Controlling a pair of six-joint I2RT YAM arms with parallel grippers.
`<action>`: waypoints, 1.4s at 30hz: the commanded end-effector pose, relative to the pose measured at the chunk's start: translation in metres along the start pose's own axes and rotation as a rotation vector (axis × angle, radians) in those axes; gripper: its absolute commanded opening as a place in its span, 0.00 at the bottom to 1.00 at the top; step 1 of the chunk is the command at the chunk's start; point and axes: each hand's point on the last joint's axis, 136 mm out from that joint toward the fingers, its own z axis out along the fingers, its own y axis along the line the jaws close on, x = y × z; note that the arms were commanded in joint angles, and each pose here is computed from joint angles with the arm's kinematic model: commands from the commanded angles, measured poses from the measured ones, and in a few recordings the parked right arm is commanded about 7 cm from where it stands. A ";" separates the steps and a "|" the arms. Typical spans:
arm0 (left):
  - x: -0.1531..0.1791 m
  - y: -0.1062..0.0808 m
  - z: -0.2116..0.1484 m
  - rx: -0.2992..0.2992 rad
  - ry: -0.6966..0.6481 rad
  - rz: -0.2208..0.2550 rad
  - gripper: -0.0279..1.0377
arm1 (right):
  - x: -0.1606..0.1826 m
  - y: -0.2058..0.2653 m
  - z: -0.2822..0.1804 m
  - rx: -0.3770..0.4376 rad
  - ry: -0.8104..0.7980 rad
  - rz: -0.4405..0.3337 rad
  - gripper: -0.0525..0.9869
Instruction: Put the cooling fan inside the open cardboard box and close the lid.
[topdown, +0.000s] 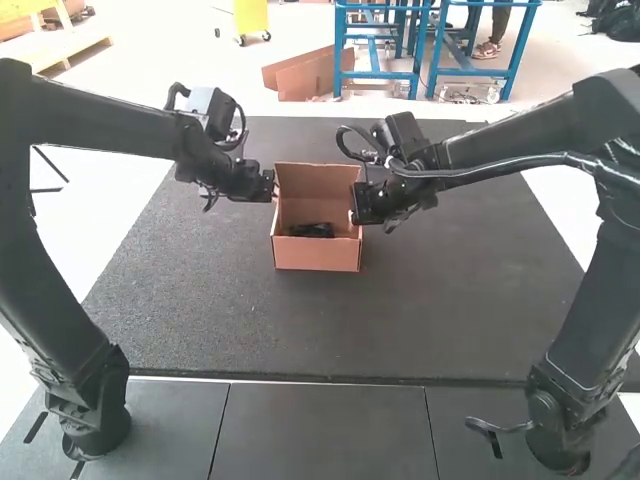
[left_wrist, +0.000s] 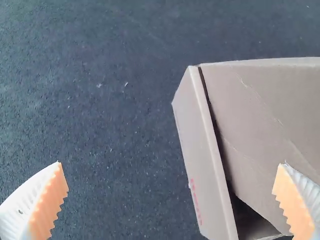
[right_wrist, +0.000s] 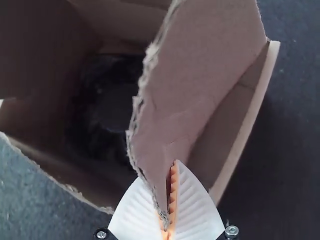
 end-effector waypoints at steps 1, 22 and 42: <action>-0.009 -0.007 -0.017 0.016 -0.043 0.021 0.94 | 0.002 0.005 -0.008 0.012 -0.002 -0.080 0.03; -0.075 0.040 -0.072 -0.142 -0.279 0.015 0.94 | -0.032 0.007 -0.051 0.026 -0.007 -0.074 0.94; -0.109 -0.071 -0.025 0.022 -0.245 0.164 0.94 | -0.088 -0.097 -0.231 0.282 -0.476 0.115 0.93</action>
